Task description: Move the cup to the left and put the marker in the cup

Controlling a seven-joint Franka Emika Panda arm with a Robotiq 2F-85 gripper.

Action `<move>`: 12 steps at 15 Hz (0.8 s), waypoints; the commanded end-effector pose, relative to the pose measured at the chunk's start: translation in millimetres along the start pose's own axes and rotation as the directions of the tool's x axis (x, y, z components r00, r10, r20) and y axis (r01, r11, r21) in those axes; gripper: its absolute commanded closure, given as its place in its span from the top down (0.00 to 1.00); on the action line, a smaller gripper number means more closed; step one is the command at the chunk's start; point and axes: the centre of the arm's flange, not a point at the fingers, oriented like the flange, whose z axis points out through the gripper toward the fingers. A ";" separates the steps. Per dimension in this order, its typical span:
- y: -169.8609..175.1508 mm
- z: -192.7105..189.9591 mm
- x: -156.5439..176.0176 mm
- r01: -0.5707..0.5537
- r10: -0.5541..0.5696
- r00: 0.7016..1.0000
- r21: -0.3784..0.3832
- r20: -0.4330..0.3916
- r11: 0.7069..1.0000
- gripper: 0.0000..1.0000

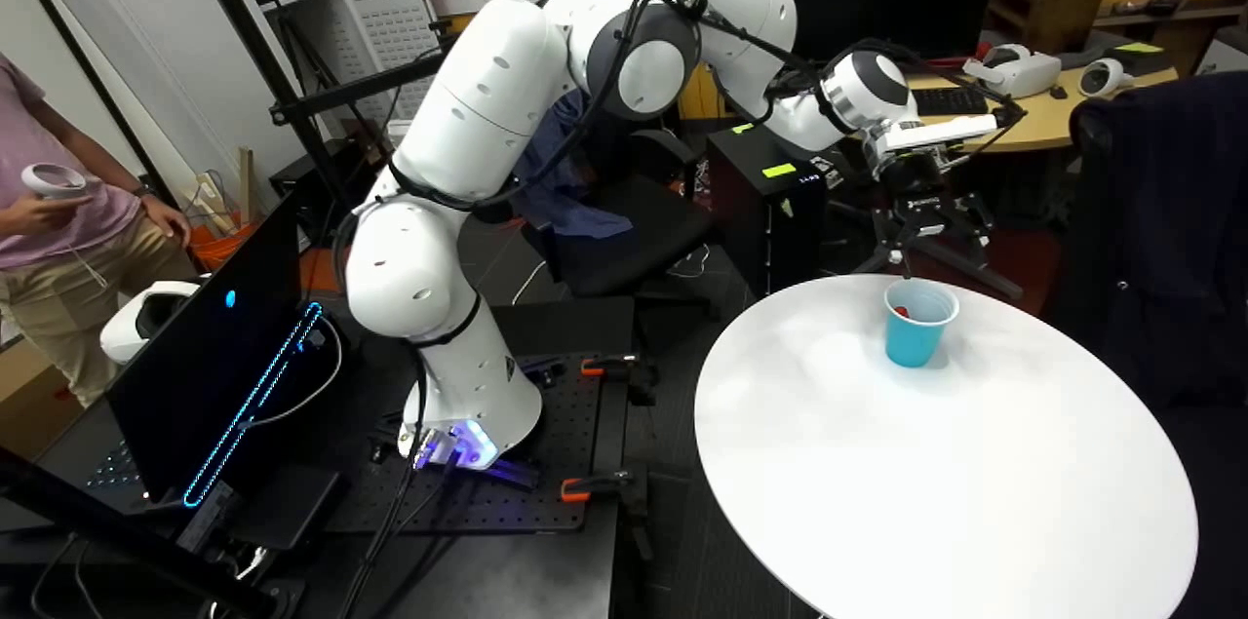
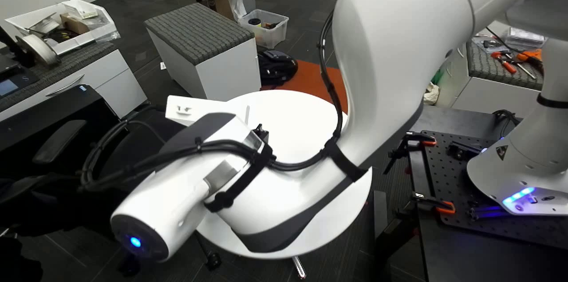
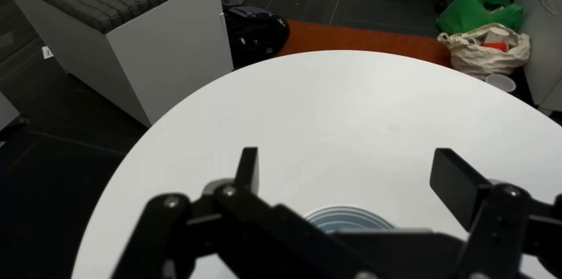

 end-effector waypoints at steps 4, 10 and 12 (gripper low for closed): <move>-35.4 38.6 -96.4 -0.164 0.170 0.944 0.047 -0.282 0.985 1.00; -64.1 89.4 -138.4 -0.217 0.200 0.829 0.030 -0.522 0.976 1.00; -76.0 104.2 -145.0 -0.219 0.181 0.797 0.003 -0.577 0.976 1.00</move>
